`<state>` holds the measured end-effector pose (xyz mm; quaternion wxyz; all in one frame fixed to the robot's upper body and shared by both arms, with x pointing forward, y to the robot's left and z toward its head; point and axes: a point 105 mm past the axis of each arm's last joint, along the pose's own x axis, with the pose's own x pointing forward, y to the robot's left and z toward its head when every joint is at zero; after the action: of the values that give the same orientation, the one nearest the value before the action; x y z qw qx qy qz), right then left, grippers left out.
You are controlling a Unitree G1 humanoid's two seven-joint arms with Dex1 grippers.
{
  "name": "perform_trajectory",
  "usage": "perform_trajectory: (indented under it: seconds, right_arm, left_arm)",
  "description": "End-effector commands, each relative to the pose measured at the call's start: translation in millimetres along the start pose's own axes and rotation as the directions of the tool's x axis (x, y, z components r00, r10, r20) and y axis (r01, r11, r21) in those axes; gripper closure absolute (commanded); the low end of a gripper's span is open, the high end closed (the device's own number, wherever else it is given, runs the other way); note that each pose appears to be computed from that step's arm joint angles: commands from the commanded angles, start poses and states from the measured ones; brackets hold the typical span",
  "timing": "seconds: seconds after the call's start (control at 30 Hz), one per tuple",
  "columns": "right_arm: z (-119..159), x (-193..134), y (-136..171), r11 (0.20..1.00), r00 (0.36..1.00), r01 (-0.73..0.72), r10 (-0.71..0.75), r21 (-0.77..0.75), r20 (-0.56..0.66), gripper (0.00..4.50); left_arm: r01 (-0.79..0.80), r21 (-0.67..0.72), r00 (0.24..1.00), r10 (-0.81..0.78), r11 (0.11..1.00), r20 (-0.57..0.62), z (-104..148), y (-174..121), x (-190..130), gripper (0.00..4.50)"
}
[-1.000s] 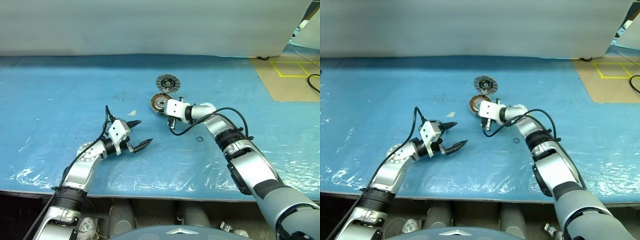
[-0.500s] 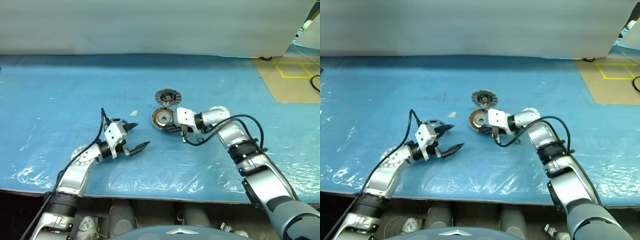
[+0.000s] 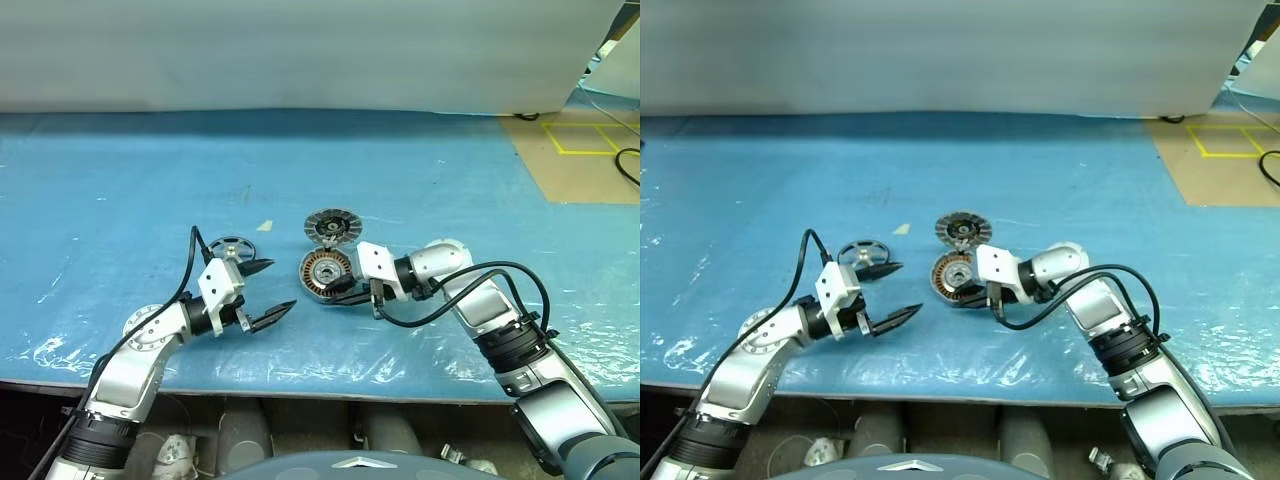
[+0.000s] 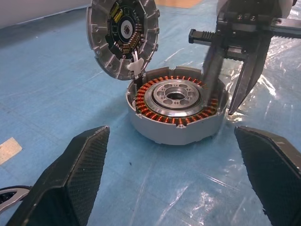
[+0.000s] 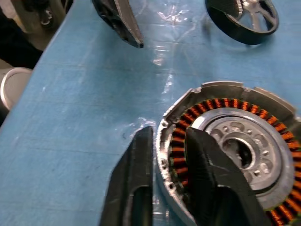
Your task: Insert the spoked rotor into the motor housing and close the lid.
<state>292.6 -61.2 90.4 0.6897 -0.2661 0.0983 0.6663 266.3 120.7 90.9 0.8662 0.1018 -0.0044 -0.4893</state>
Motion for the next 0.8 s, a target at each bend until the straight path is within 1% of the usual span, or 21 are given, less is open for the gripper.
perform_trajectory:
  seconds: [0.03,0.17,0.3,0.4,0.47,0.5,0.6,0.67,0.8]
  right_arm:
    - [22,-18,-12,0.993,0.987,0.114,-0.111,-0.024,0.114,2.82]
    - [25,-40,-8,0.986,0.975,0.168,-0.168,0.014,0.143,2.82]
    - [14,-64,6,0.975,0.972,0.210,-0.217,0.073,0.094,2.82]
    - [9,-81,10,0.950,0.952,0.283,-0.296,0.134,0.082,2.82]
    - [-1,-92,4,0.916,0.924,0.373,-0.381,0.144,0.032,2.82]
    - [-6,-96,-3,0.890,0.899,0.434,-0.439,0.138,0.006,2.82]
    - [-14,-107,-17,0.817,0.831,0.551,-0.555,0.171,-0.022,2.82]
    - [-24,-109,-15,0.805,0.822,0.568,-0.566,0.171,-0.061,2.82]
    - [-40,-110,-2,0.796,0.825,0.564,-0.552,0.221,-0.119,2.82]
  left_arm:
    - [0.039,0.025,0.998,-0.040,0.999,0.043,12,-2,9,0.00]
    - [0.095,0.027,0.993,-0.097,0.995,0.066,15,-2,23,0.00]
    - [0.157,0.024,0.984,-0.159,0.987,0.083,14,-4,39,0.00]
    - [0.192,0.022,0.976,-0.193,0.981,0.100,16,-5,48,0.00]
    - [0.218,0.028,0.970,-0.220,0.975,0.101,15,-6,54,0.00]
    - [0.226,0.031,0.968,-0.228,0.974,0.102,15,-5,55,0.00]
    - [0.232,0.035,0.966,-0.234,0.972,0.107,16,-1,58,0.00]
    - [0.242,0.037,0.964,-0.244,0.970,0.106,15,-1,60,0.00]
    - [0.259,0.042,0.959,-0.263,0.965,0.106,15,1,62,0.00]
